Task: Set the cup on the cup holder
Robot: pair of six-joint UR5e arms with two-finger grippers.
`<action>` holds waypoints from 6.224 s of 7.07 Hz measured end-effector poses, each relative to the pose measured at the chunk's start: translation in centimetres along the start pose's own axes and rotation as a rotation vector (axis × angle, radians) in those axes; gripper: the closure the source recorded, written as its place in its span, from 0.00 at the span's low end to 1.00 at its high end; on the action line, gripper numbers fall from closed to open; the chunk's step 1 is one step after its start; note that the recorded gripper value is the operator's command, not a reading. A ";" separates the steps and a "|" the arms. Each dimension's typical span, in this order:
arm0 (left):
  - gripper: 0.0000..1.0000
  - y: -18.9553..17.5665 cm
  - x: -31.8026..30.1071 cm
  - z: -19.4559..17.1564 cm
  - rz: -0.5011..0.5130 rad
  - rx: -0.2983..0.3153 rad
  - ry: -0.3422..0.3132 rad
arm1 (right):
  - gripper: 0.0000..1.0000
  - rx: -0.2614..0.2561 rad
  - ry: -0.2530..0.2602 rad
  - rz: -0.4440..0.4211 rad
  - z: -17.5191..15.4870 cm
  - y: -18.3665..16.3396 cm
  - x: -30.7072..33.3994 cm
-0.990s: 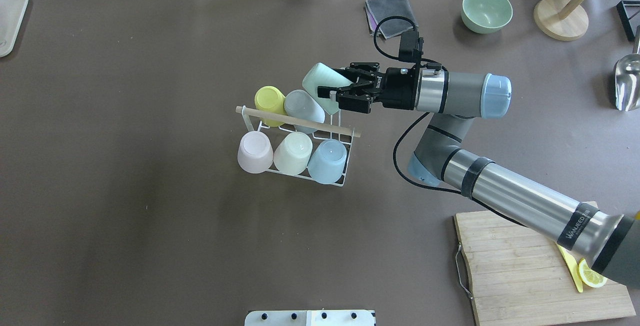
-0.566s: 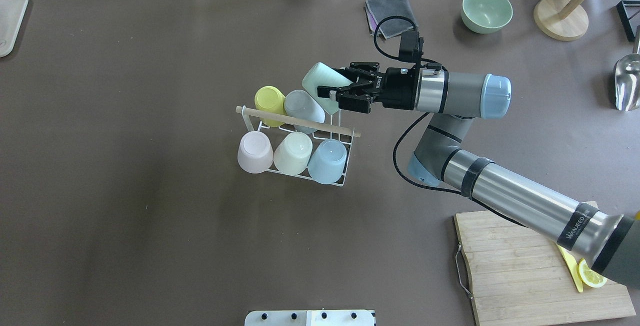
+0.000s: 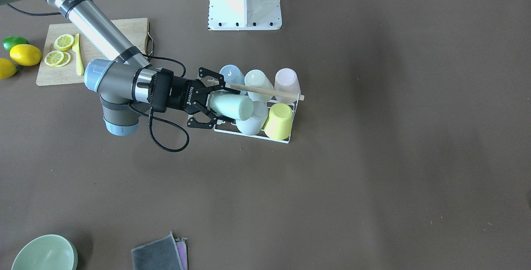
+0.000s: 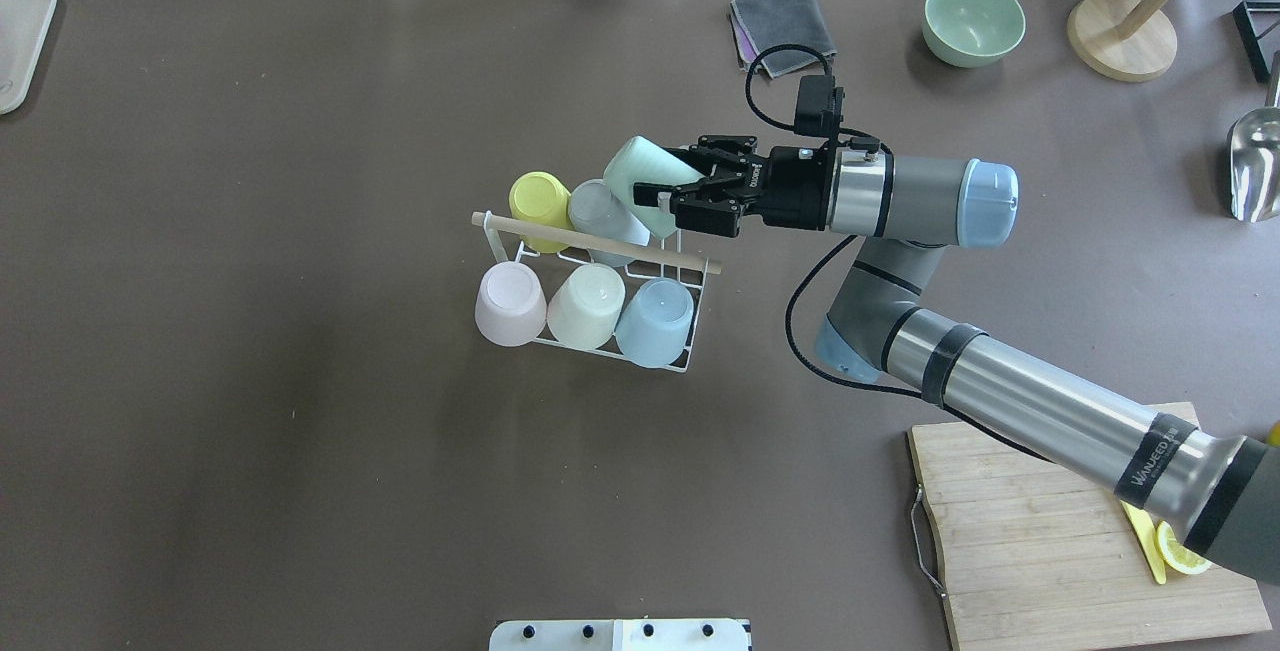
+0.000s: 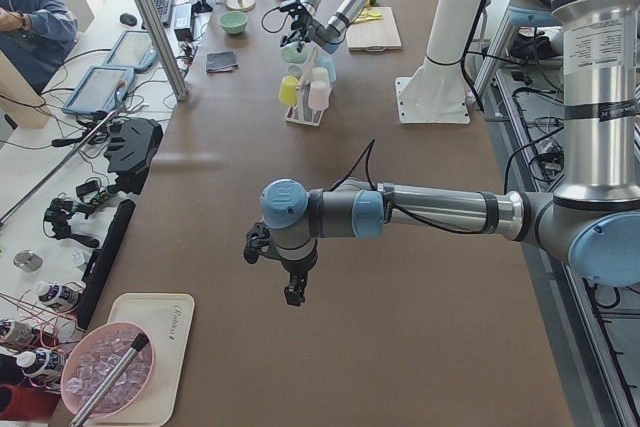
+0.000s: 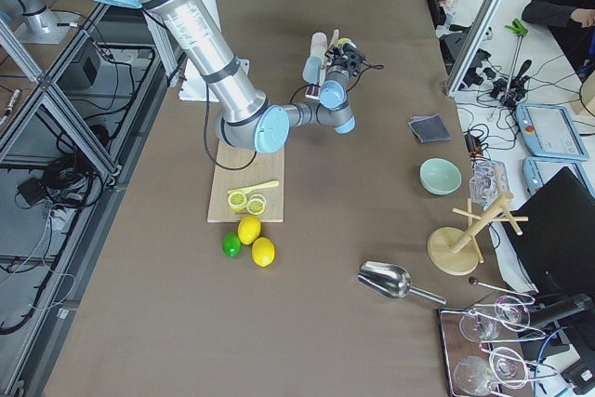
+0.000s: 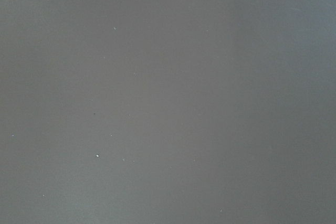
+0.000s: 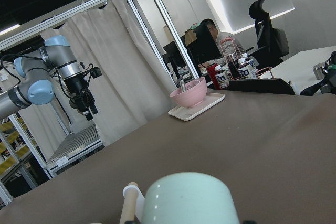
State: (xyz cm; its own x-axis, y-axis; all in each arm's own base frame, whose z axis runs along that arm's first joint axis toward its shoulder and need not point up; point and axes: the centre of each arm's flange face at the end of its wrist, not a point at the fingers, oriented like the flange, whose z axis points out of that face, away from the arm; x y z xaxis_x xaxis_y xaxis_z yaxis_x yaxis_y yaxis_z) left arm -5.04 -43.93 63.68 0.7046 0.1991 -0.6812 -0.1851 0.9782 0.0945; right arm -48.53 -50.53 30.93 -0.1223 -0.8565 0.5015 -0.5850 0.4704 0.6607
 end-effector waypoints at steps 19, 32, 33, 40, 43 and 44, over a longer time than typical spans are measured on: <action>0.02 -0.5 0.4 -0.5 0.011 0.011 -0.002 | 0.00 -0.260 1.026 0.211 -11.8 -18.1 14.2; 0.02 -0.7 0.4 -0.5 0.013 0.012 -0.004 | 0.00 -1.152 1.139 0.573 -53.0 -10.0 10.2; 0.02 -0.7 0.4 -0.5 0.013 0.012 -0.004 | 0.00 -1.107 1.124 0.646 -58.0 -9.6 10.6; 0.02 -0.6 0.3 -0.5 0.012 0.011 -0.004 | 0.00 -1.015 1.141 0.755 -65.5 -8.7 9.8; 0.02 -0.6 0.4 -0.5 0.012 0.012 -0.004 | 0.00 -1.016 1.143 0.750 -65.3 -8.9 9.9; 0.02 -0.6 0.4 -0.5 0.012 0.012 -0.004 | 0.00 -1.017 1.143 0.751 -65.4 -8.8 9.9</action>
State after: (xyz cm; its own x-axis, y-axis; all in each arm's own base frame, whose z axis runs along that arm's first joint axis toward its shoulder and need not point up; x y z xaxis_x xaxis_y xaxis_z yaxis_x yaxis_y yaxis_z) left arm -5.02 -44.47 62.98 0.7049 0.2111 -0.6771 -0.1855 0.9763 0.1113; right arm 7.87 -49.23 66.60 0.7483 -0.0349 0.6625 0.0946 0.9940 -0.0545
